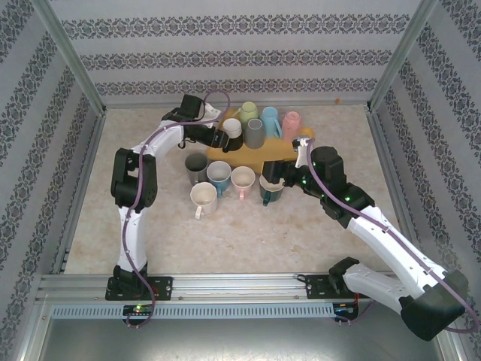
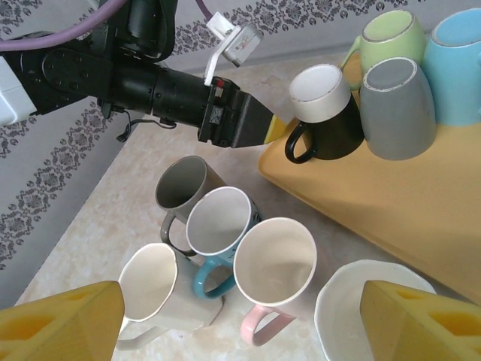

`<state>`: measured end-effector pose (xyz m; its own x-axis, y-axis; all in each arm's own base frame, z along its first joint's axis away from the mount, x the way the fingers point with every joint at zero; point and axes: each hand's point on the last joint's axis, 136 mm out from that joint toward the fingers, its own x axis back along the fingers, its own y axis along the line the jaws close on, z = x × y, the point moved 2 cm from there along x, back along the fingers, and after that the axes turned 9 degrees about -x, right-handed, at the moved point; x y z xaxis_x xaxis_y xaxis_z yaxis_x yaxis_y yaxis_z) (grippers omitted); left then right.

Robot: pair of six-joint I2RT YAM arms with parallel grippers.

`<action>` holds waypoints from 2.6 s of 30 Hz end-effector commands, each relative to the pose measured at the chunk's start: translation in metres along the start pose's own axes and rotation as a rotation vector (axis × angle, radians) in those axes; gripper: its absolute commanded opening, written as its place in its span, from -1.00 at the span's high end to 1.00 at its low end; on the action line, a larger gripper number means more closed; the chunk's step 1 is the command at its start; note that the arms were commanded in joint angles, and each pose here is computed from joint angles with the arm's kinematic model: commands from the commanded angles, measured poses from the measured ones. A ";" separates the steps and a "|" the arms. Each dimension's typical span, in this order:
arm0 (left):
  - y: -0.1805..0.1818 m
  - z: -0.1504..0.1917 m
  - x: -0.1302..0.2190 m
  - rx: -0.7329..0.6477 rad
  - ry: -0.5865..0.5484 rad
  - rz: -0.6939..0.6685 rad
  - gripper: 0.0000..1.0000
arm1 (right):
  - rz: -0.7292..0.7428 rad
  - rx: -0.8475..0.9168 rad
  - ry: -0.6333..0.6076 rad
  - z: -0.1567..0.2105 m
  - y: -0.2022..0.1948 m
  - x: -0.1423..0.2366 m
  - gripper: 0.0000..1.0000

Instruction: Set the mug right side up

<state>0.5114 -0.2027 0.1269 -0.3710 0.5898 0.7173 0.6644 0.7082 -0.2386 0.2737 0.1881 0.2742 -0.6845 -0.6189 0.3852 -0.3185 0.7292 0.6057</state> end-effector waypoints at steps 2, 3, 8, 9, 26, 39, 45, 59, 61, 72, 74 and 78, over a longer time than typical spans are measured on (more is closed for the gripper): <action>-0.002 -0.007 -0.013 -0.003 0.026 -0.021 -0.14 | -0.001 -0.007 -0.015 -0.001 -0.001 -0.002 -0.65; -0.003 -0.006 -0.017 0.001 0.032 -0.014 -0.15 | 0.000 -0.007 -0.014 0.000 -0.001 -0.002 -0.65; 0.000 -0.006 -0.032 0.012 0.058 -0.049 -0.18 | 0.007 -0.014 -0.002 0.004 -0.005 -0.005 -0.65; 0.002 -0.006 -0.035 0.015 0.068 -0.065 -0.18 | 0.007 -0.016 -0.002 0.005 -0.005 -0.006 -0.65; 0.017 -0.004 -0.046 -0.018 0.135 -0.187 0.63 | 0.025 -0.012 -0.002 0.007 -0.010 -0.008 -0.66; 0.008 -0.040 0.002 -0.073 0.005 -0.270 1.00 | 0.017 -0.004 -0.022 0.002 -0.006 -0.001 -0.65; 0.000 -0.067 0.036 -0.082 -0.119 -0.292 1.00 | 0.019 0.000 -0.034 0.000 -0.005 0.006 -0.65; -0.017 -0.096 0.093 0.010 -0.381 -0.223 1.00 | 0.017 0.013 -0.072 -0.008 0.002 0.021 -0.64; -0.020 -0.104 0.112 0.045 -0.462 -0.196 1.00 | 0.013 0.014 -0.076 -0.010 0.003 0.023 -0.64; -0.077 -0.114 0.209 0.308 -0.968 0.212 1.00 | -0.166 -0.073 -0.128 -0.029 0.039 0.030 -0.63; -0.090 -0.106 0.226 0.353 -1.062 0.311 1.00 | -0.228 -0.113 -0.149 -0.033 0.049 0.032 -0.63; -0.113 -0.088 0.252 0.428 -1.200 0.474 1.00 | -0.344 -0.207 -0.163 -0.041 0.065 0.031 -0.63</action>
<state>0.4433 -0.1704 0.2995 -0.7643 0.6425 -0.0543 0.4933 0.5283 -0.6910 0.2627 0.1912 0.3289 -0.7071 -0.6886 0.1608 -0.3666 0.5514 0.7493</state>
